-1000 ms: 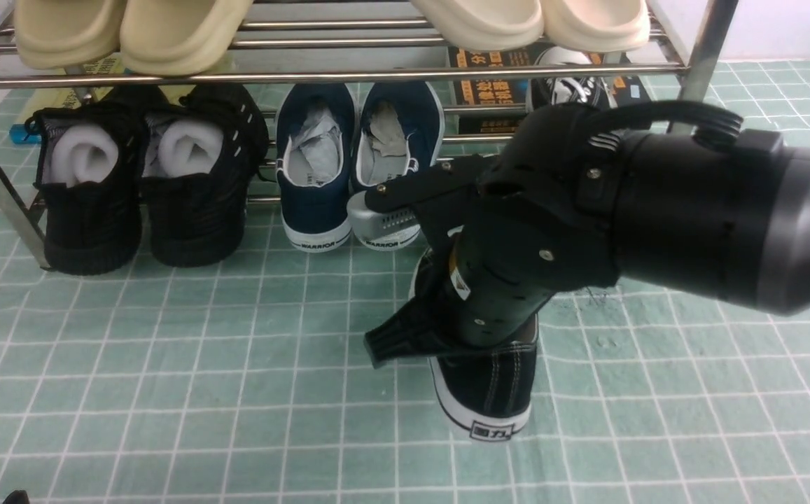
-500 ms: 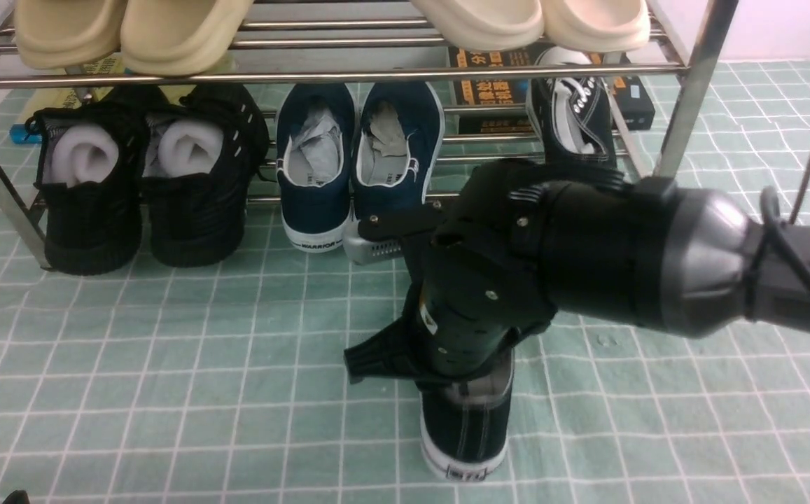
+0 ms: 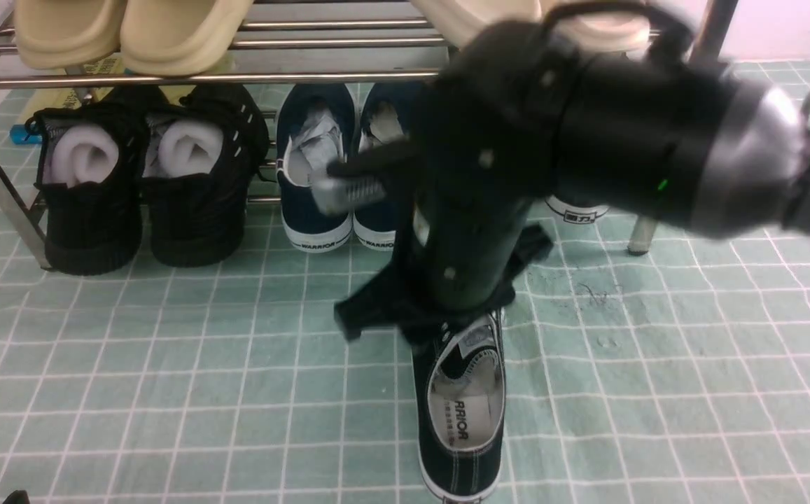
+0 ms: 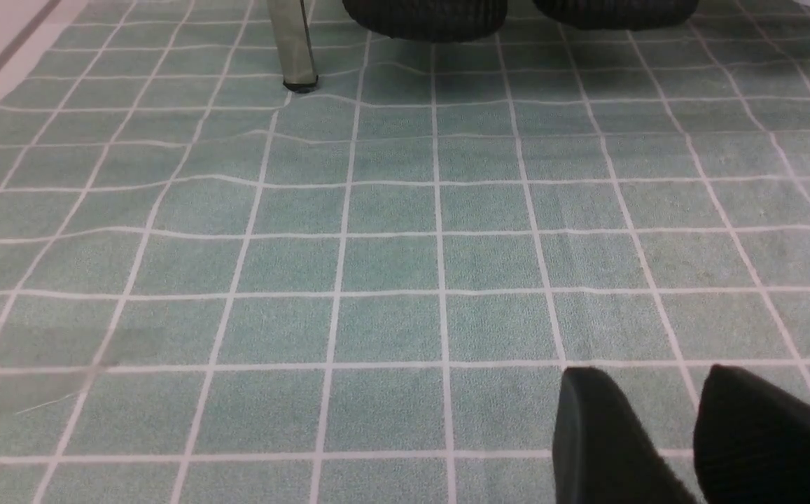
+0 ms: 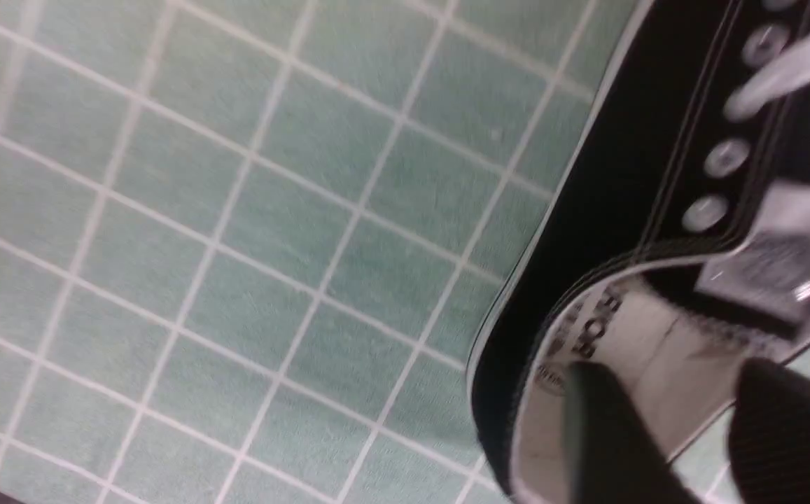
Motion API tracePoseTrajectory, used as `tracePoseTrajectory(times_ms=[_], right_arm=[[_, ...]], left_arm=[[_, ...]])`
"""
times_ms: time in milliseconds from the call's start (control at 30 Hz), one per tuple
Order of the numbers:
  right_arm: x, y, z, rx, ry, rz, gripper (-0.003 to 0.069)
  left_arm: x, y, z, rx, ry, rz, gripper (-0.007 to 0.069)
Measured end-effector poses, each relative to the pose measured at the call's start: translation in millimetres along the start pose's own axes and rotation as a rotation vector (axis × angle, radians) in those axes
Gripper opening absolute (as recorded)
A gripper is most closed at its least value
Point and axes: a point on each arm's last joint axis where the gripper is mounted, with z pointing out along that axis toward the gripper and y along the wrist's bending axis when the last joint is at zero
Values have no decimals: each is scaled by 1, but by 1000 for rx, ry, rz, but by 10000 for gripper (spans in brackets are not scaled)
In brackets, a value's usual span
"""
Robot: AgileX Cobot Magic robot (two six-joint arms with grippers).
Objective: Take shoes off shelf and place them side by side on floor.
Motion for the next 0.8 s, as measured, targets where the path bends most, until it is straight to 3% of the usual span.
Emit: tracePoseTrajectory(times_ms=[33,100,167,300,467,600,633,700,733,800], right_arm=[[-5,-8,-12,-8,-27,-7,145],[-10,-19,-21,-5,-45,-8,35],[-17,-38,-24,21,-56,10,-10],[-25,-66,-23,74,-65,50,-13],[-40,-116,-13,177,-78,127,24],[-52,-142,-7,201,-146,170,122],[-58,-151,-3,201,-191,182,183],[-61,-156,-2,202,-217,186,221],[-67,-162,2,208,-259,185,285],[-73,-166,5,219,-306,168,341]], left_arm=[[0,0,0,0,0,0,242],[0,0,0,0,0,0,242],[0,0,0,0,0,0,242],[0,0,0,0,0,0,242],[0,0,0,0,0,1,242],[0,0,0,0,0,1,242],[0,0,0,0,0,1,242],[0,0,0,0,0,1,242],[0,0,0,0,0,1,242],[0,0,0,0,0,1,242]])
